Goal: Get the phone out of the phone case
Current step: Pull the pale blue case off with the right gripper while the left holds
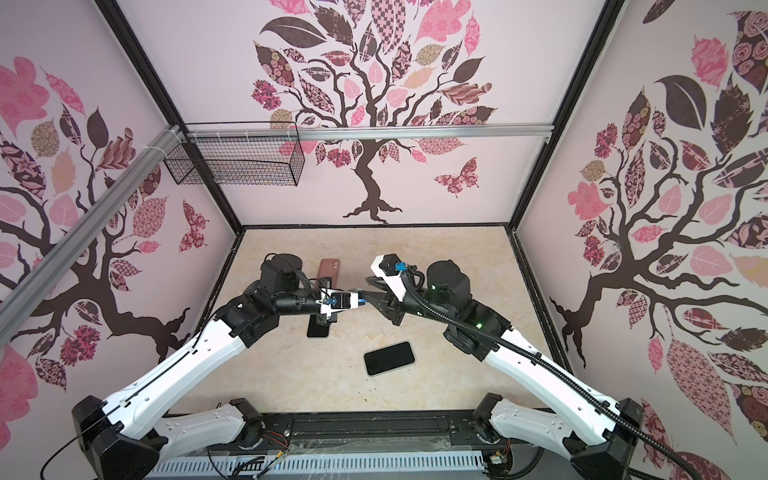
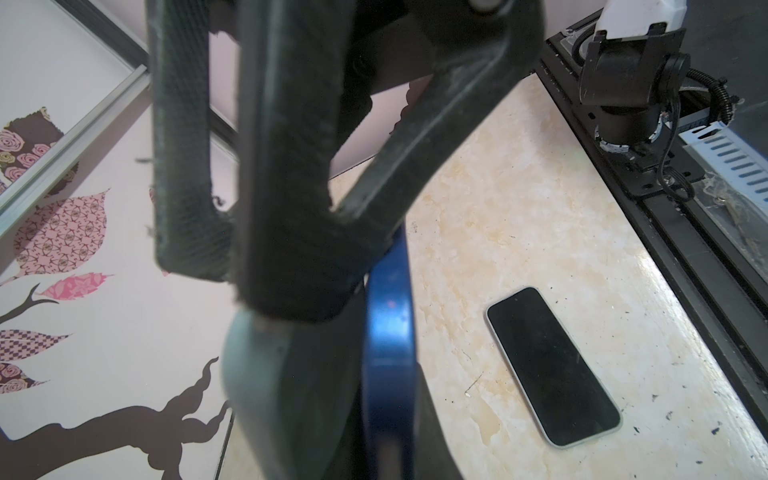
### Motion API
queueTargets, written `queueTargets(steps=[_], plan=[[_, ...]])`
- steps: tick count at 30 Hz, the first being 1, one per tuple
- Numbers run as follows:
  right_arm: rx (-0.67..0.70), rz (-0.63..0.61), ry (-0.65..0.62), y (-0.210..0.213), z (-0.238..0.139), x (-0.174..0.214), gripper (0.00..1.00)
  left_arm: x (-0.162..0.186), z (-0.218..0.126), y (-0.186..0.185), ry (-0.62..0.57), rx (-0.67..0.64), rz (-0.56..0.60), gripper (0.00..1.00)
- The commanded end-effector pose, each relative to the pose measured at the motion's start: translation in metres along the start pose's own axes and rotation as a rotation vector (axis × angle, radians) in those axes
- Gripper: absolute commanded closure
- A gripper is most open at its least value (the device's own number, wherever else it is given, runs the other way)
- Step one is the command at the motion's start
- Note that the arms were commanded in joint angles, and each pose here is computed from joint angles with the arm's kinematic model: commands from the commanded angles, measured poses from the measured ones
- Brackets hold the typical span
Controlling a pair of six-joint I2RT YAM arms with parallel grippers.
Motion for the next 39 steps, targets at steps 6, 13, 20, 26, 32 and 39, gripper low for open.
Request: queueTargets(steps=[6, 13, 20, 26, 32, 39], plan=[[0.149, -0.099, 0.154, -0.016, 0.002, 0.009, 0.63, -0.012, -0.005, 0.007, -0.061, -0.034, 0.05, 1.0], [-0.041, -0.143, 0.288, 0.0, 0.004, 0.016, 0.64, -0.012, -0.005, 0.006, -0.061, -0.027, 0.056, 1.0], [-0.075, -0.103, 0.26, 0.003, 0.005, 0.01, 0.75, -0.011, -0.005, 0.006, -0.053, -0.036, 0.062, 1.0], [-0.109, -0.022, 0.21, 0.005, 0.006, 0.006, 0.85, -0.01, -0.006, 0.007, -0.042, -0.061, 0.062, 1.0], [-0.034, 0.158, 0.095, -0.023, 0.0, 0.005, 1.0, -0.011, -0.01, 0.002, -0.048, -0.072, 0.048, 1.0], [0.291, 0.499, -0.052, -0.099, -0.019, 0.034, 1.0, -0.016, -0.012, -0.014, -0.13, -0.066, -0.041, 1.0]])
Point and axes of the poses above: each gripper's point midway between its finger pads, its own z axis out along the fingers, its own y axis along the line the jaws close on, x = y × z, the point moved 8 cm from there along -z, back along the fingers, and after that the axes turned 10 degrees about z, right-handed, at the moved point
